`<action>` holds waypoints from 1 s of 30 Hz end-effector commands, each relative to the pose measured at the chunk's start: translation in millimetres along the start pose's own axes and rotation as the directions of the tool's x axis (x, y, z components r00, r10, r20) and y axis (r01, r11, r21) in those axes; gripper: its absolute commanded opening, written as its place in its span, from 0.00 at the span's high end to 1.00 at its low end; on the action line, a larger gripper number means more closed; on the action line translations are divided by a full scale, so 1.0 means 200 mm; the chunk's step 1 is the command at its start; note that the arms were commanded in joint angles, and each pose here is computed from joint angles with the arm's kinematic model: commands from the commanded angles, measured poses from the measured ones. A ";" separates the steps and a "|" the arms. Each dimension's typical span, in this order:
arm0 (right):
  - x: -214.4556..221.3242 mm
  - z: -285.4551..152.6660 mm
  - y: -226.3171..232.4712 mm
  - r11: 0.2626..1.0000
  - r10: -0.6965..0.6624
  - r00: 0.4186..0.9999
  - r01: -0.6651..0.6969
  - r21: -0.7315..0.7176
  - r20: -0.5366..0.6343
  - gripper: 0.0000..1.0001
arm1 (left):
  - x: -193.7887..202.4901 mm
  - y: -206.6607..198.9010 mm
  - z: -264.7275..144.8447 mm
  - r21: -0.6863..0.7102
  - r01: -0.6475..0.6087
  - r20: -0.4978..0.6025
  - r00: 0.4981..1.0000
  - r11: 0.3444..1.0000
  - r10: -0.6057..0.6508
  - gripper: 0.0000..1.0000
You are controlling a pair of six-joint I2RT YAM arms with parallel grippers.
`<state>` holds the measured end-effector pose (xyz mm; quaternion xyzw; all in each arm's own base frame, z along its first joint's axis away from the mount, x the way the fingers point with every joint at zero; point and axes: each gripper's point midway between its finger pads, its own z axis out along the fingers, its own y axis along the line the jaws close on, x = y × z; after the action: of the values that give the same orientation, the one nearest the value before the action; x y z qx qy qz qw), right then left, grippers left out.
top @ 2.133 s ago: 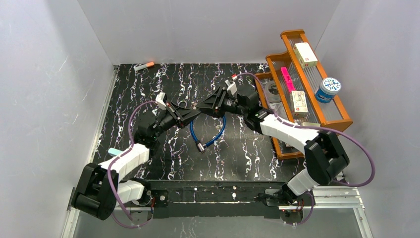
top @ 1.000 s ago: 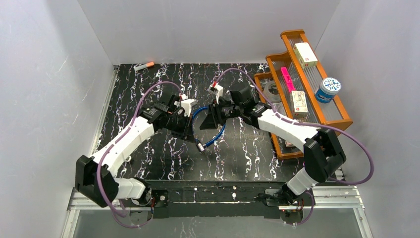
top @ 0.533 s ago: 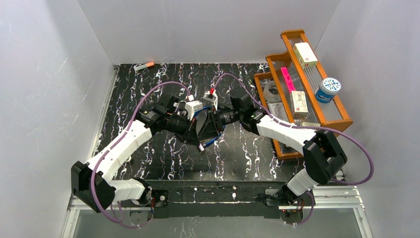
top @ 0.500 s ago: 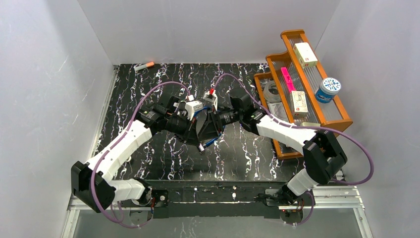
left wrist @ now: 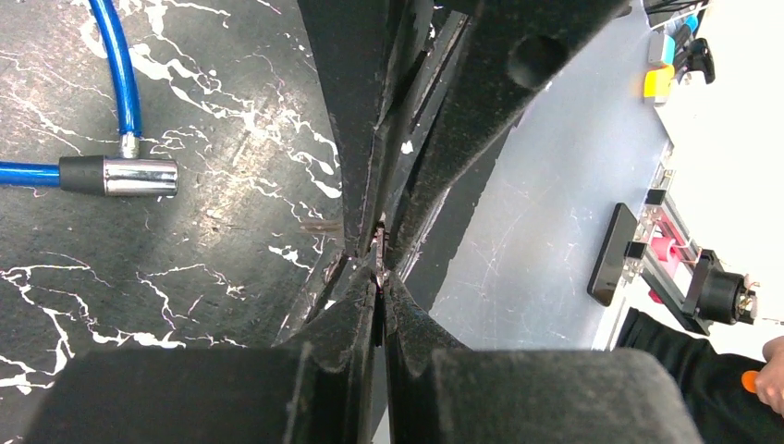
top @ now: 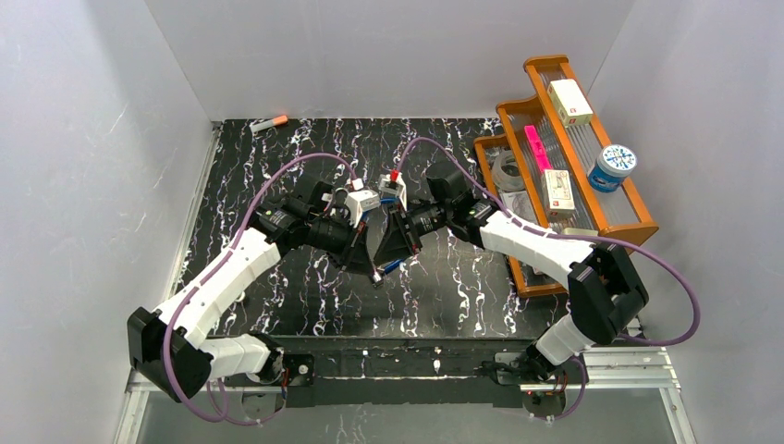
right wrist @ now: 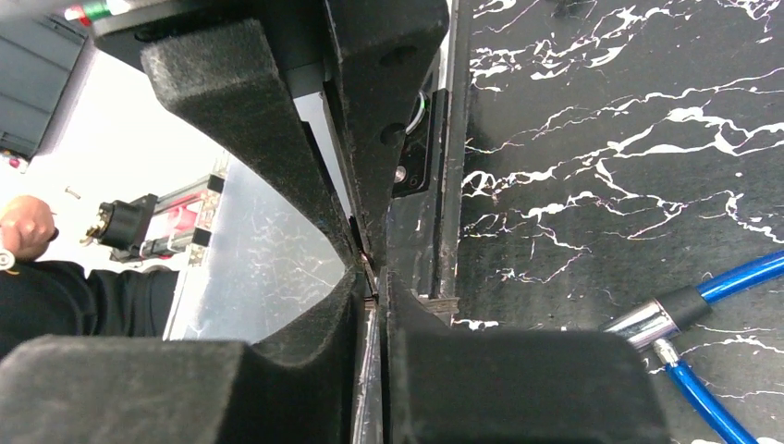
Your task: Unlock with the key
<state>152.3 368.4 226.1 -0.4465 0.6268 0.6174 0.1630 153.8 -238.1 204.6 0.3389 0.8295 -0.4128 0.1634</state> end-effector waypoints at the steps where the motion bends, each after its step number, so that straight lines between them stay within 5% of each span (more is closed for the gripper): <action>1: -0.04 -0.01 0.06 0.999 -0.044 0.999 0.044 -0.020 -0.005 0.88 | -0.01 -0.04 -0.03 0.020 -0.032 0.019 0.999 0.999 0.032 1.00; 3: -0.04 -0.01 0.05 0.999 -0.038 0.999 0.038 -0.024 -0.002 0.99 | -0.01 -0.05 -0.03 0.029 -0.036 0.019 0.999 0.999 0.036 1.00; 6: -0.05 -0.01 0.04 0.999 -0.044 0.999 0.044 -0.011 0.014 0.99 | -0.02 -0.05 -0.04 0.022 -0.044 0.025 0.999 0.999 0.043 1.00; 9: -0.08 -0.01 0.03 0.998 -0.064 0.997 0.063 0.030 0.053 0.99 | -0.04 -0.02 -0.06 -0.036 -0.057 0.042 0.997 0.998 0.059 0.80; 13: -0.13 -0.04 0.00 0.990 -0.091 0.985 0.074 0.119 0.145 0.99 | -0.13 0.01 -0.11 -0.133 -0.077 0.126 0.988 0.988 0.094 0.29; 16: -0.17 -0.09 -0.02 0.981 -0.091 0.968 0.047 0.187 0.236 0.99 | -0.21 -0.01 -0.17 -0.169 -0.094 0.229 0.964 0.981 0.132 0.15; 23: -0.41 -0.25 0.10 0.962 -0.134 0.849 -0.013 0.273 0.512 0.99 | -0.45 -0.16 -0.25 -0.083 -0.044 0.470 0.879 0.996 0.078 0.10; 30: -0.60 -0.43 0.29 0.955 -0.210 0.685 -0.010 0.298 0.698 0.99 | -0.78 -0.38 -0.44 0.164 -0.023 0.767 0.631 0.986 -0.113 0.24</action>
<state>193.5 340.0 313.0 -0.2376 0.6285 0.6171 0.4095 206.4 -260.7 318.6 0.2013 0.7437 -0.4905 0.4072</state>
